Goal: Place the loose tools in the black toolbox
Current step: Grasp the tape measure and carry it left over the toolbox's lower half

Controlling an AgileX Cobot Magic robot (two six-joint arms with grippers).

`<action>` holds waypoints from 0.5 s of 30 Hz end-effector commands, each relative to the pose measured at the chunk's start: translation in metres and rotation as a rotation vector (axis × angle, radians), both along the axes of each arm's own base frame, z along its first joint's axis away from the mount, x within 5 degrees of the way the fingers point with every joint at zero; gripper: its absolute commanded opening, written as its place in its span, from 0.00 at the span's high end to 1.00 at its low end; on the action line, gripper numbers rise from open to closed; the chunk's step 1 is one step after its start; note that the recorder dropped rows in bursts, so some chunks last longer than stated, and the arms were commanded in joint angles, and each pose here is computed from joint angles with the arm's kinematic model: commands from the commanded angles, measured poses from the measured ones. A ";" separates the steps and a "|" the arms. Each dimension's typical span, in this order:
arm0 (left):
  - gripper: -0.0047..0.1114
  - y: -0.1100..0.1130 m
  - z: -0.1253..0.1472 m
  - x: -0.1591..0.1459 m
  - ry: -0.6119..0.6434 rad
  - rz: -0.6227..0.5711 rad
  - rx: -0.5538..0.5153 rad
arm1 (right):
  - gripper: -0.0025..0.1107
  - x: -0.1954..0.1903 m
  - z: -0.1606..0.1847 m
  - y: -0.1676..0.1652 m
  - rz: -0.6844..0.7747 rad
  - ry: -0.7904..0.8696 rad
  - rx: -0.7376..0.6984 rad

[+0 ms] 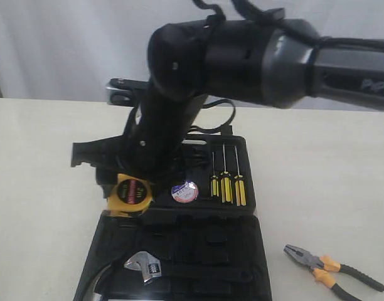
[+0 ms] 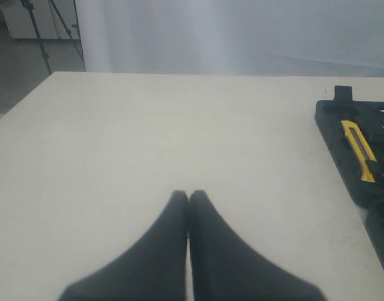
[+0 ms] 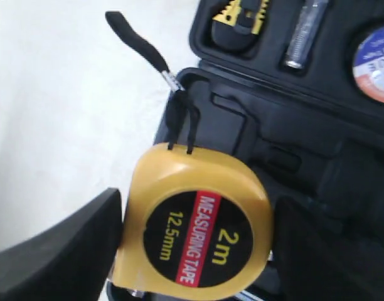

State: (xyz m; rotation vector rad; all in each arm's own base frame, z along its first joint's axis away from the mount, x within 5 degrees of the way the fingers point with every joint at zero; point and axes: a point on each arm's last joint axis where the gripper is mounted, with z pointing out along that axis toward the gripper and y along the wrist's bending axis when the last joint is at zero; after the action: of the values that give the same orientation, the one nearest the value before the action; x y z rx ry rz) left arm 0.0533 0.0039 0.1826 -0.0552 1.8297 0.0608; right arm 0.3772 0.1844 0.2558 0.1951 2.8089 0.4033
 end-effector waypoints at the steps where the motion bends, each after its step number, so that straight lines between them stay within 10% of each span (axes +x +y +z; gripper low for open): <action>1: 0.96 0.000 0.000 0.000 -0.005 -0.003 -0.005 | 0.61 0.015 -0.011 0.027 0.014 -0.014 0.000; 15: 0.96 0.000 0.000 0.000 -0.005 -0.003 -0.005 | 0.61 0.041 -0.070 0.040 0.002 0.076 -0.136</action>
State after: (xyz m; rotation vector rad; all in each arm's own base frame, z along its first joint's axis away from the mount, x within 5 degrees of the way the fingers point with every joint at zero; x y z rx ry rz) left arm 0.0533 0.0039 0.1826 -0.0552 1.8297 0.0608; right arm 0.4144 0.2272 0.1919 0.1627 2.8984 0.2629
